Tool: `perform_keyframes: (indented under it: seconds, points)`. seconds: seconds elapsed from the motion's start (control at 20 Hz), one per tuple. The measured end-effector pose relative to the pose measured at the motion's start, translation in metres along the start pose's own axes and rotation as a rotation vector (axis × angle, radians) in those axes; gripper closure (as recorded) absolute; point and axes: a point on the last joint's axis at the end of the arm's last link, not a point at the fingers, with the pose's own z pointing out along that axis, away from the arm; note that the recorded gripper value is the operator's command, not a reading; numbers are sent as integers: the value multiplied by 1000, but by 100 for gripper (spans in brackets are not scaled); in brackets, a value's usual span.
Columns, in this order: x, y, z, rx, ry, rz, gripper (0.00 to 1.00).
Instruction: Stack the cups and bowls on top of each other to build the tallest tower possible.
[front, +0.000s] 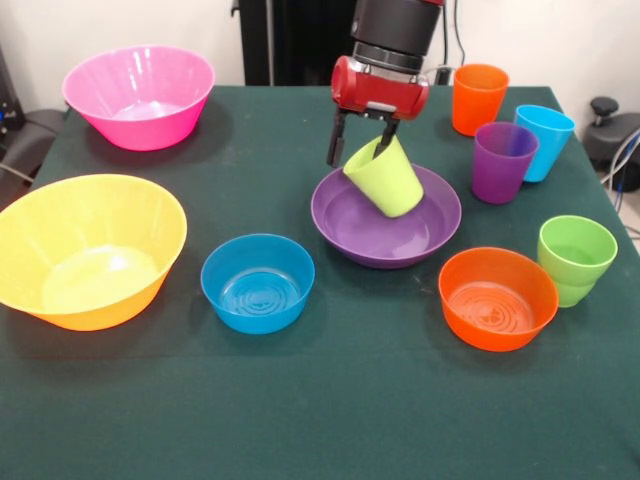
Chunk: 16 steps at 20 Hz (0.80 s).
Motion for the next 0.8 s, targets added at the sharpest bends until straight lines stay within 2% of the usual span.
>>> perform_keyframes:
  seconds: [0.4, 0.55, 0.7, 0.8]
  points:
    - [-2, -1, -5, 8, 17, -49, 0]
    - [-3, 0, -6, 6, 15, -51, 0]
    - [-7, 2, -8, -11, 4, -39, 0]
    - [-11, 6, -9, -43, -5, -28, 0]
